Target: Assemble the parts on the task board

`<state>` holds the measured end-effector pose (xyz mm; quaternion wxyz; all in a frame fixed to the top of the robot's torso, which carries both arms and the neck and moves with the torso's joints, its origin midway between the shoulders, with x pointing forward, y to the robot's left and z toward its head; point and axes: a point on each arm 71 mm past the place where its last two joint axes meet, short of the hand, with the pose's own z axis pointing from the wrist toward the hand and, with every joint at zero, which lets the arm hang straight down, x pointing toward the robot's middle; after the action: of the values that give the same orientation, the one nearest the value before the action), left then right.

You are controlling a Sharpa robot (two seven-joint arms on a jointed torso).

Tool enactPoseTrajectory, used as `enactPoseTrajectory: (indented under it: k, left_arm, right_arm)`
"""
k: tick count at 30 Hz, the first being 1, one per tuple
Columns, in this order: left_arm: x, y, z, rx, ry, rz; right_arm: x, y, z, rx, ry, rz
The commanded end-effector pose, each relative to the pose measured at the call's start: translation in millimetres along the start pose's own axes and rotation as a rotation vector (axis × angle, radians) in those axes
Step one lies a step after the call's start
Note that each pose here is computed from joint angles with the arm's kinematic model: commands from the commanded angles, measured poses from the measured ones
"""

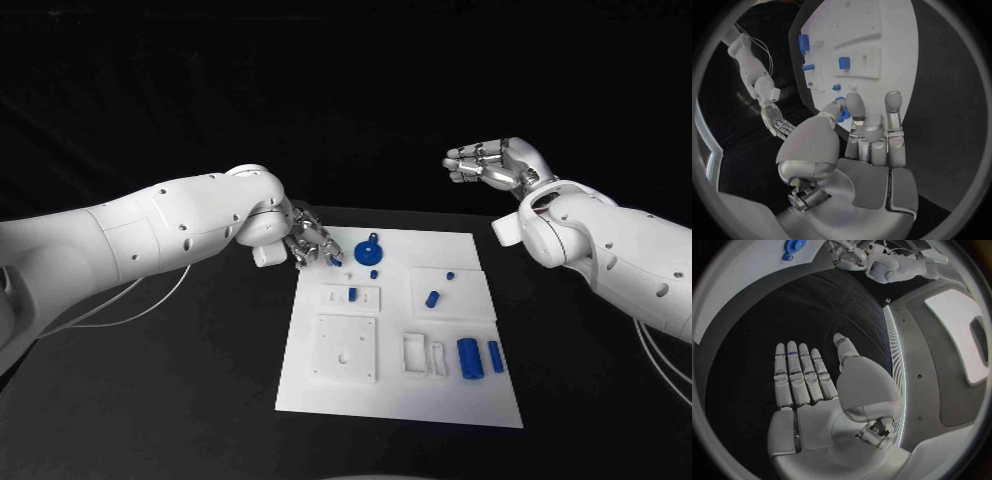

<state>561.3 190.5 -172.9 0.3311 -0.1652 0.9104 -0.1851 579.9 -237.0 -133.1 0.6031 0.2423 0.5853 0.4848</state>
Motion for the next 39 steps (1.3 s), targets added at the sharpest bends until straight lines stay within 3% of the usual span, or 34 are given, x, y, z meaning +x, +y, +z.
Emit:
enactPoseTrajectory:
  k: [1, 8, 14, 24, 39]
  left_arm:
    - [5.2, -1.7, -6.8, 0.0, -0.057, -0.027]
    - [22.6, 2.3, -20.2, 0.015, -0.112, 0.026]
    - [39.0, 7.0, -24.7, 0.016, -0.135, 0.069]
    - [54.7, 7.4, -22.6, 0.003, -0.113, 0.118]
    - [64.2, -0.4, -15.1, -0.001, -0.087, 0.183]
  right_arm:
    - [-0.3, -2, -1.3, 0.0, 0.013, -0.002]
    - [-2.6, -7, -4.9, 0.012, 0.01, -0.005]
    - [-2.1, -11, -7.6, 0.017, 0.013, -0.005]
    - [-0.3, -12, -9.1, 0.02, 0.018, -0.004]
    - [1.6, -12, -9.1, 0.02, 0.026, -0.001]
